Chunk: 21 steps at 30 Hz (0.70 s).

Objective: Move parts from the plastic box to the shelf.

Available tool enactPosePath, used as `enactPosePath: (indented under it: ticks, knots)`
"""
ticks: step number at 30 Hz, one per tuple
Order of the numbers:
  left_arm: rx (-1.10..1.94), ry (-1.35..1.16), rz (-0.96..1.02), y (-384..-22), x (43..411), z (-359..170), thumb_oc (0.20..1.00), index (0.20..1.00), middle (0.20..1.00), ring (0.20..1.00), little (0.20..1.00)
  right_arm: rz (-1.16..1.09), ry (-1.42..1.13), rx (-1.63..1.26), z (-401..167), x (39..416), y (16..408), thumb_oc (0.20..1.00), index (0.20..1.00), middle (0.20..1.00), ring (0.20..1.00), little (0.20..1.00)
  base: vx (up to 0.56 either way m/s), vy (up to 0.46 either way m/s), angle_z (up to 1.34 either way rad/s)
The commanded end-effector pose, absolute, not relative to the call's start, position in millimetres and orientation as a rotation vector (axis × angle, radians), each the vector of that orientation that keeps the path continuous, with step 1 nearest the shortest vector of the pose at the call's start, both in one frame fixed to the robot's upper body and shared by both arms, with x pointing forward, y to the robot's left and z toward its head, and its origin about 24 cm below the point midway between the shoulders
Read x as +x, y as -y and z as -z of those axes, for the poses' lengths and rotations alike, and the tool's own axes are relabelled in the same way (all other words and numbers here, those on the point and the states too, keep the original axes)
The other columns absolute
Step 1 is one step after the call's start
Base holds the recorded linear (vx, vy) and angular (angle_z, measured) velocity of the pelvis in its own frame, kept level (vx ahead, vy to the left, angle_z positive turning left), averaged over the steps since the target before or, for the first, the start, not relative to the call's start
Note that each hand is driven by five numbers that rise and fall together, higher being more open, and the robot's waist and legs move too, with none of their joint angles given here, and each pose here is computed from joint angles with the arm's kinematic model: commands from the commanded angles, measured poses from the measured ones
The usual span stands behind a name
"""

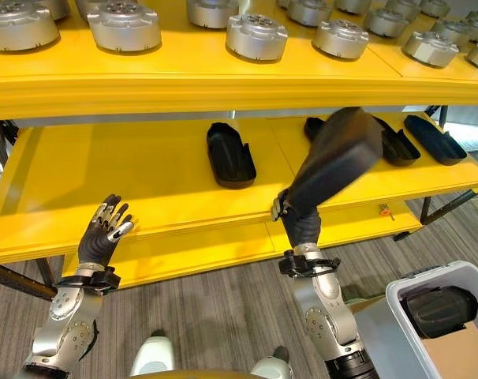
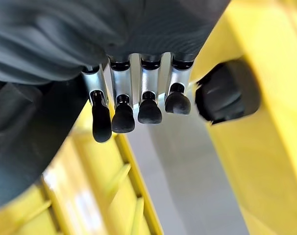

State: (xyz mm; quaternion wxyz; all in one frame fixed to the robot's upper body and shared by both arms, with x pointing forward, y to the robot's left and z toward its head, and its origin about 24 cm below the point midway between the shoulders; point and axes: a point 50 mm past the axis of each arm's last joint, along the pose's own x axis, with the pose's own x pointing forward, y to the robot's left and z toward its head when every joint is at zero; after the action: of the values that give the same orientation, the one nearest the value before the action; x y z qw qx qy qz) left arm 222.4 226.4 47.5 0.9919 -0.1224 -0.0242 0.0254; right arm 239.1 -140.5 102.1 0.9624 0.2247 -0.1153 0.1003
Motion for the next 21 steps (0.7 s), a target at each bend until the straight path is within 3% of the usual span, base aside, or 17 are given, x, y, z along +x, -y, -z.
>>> enactPosePath:
  ticks: [1, 7, 21]
  knots:
    - [-0.232, 0.193, -0.032, -218.4, 225.9, -71.4, 1.000, 1.000, 1.000, 1.000, 1.000, -0.345, 0.668, 0.309, -181.9, 240.1, 139.3, 0.200, 0.200, 0.200, 0.200, 0.200, 0.00, 0.000, 0.00]
    - [-0.235, 0.190, -0.030, -217.9, 222.6, -70.8, 1.000, 1.000, 1.000, 1.000, 1.000, -0.485, 0.684, 0.323, -191.1, 239.5, 115.9, 0.200, 0.200, 0.200, 0.200, 0.200, 0.00, 0.000, 0.00]
    - [-0.238, 0.189, -0.037, -217.2, 218.7, -70.7, 1.000, 1.000, 1.000, 1.000, 1.000, -0.677, 0.407, 0.278, -146.2, 252.7, 65.2, 0.200, 0.200, 0.200, 0.200, 0.200, 0.00, 0.000, 0.00]
